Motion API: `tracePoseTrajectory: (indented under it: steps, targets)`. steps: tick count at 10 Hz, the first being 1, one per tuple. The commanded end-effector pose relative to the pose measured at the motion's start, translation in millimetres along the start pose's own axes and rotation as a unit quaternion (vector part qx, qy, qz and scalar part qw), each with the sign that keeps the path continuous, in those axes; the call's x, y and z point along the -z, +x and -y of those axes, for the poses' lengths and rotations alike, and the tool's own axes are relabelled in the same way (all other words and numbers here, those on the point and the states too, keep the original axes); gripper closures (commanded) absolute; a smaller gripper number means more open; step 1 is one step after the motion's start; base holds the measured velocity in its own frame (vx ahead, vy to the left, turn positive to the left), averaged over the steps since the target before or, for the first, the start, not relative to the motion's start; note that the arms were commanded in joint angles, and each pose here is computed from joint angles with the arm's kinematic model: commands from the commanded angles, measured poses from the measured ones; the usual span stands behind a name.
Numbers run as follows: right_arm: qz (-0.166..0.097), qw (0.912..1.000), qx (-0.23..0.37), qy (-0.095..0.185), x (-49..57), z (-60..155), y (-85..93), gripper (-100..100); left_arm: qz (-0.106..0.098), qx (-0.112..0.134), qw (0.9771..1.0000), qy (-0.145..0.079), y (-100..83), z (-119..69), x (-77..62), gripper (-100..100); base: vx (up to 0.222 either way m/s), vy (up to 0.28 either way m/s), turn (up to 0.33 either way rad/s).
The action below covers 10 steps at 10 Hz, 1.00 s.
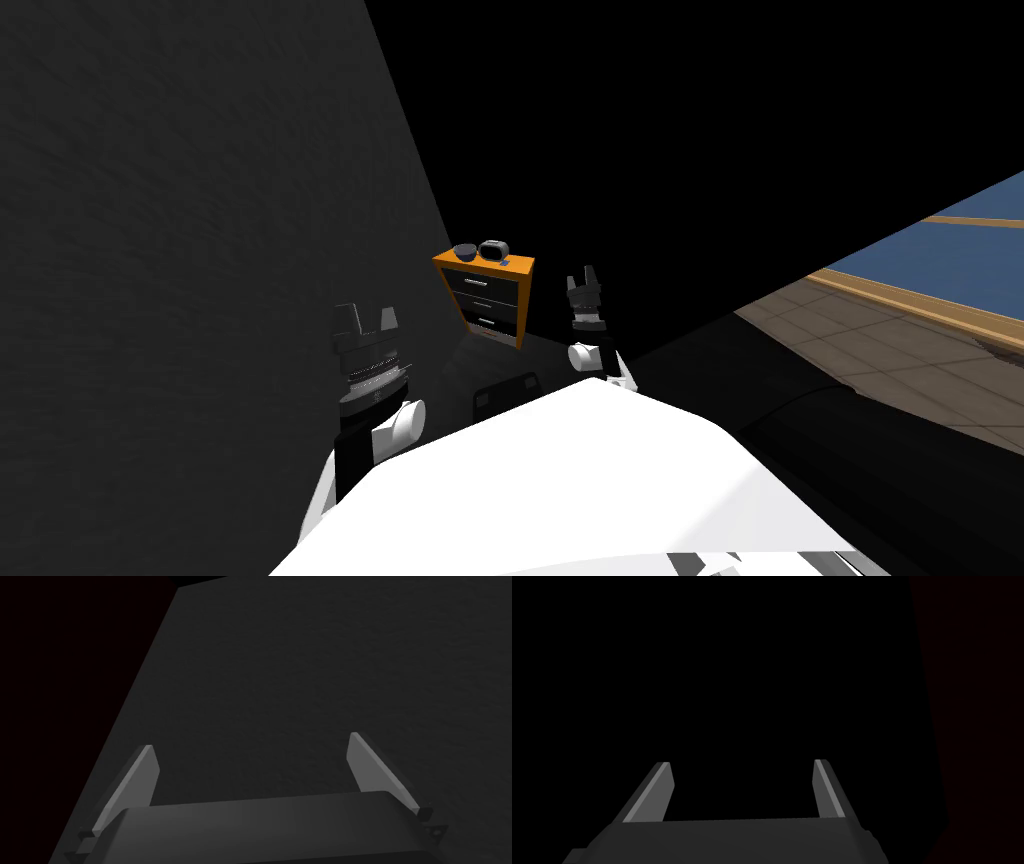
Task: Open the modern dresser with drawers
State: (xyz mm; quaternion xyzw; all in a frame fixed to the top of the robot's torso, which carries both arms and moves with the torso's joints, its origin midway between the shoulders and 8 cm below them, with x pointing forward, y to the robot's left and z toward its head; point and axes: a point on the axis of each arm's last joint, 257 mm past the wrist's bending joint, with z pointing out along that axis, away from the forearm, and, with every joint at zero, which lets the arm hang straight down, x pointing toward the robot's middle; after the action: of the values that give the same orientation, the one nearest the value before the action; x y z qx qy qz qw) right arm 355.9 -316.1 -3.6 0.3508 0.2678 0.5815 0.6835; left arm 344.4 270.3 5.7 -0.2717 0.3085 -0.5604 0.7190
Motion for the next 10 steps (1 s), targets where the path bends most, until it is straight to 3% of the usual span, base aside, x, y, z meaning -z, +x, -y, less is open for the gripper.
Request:
tracePoseTrajectory:
  steps: [1, 9, 10]
  targets:
    - [0.000, 1.0000, 0.000, 0.000, 0.0, 0.0, 0.0, 0, 0.000, 0.000, 1.0000, 0.000, 0.0, 0.0, 0.0, 0, 0.000, 0.000, 0.000]
    - [0.000, 1.0000, 0.000, 0.000, -0.1, -0.2, 0.0, 0, 0.000, 0.000, 1.0000, 0.000, 0.0, 0.2, -0.1, 0, 0.000, 0.000, 0.000]
    - [0.000, 1.0000, 0.000, 0.000, -0.1, -0.2, 0.0, 0, -0.017, -0.004, 0.9998, -0.008, 6.7, -9.2, 1.8, -100, 0.014, 0.009, -0.046]
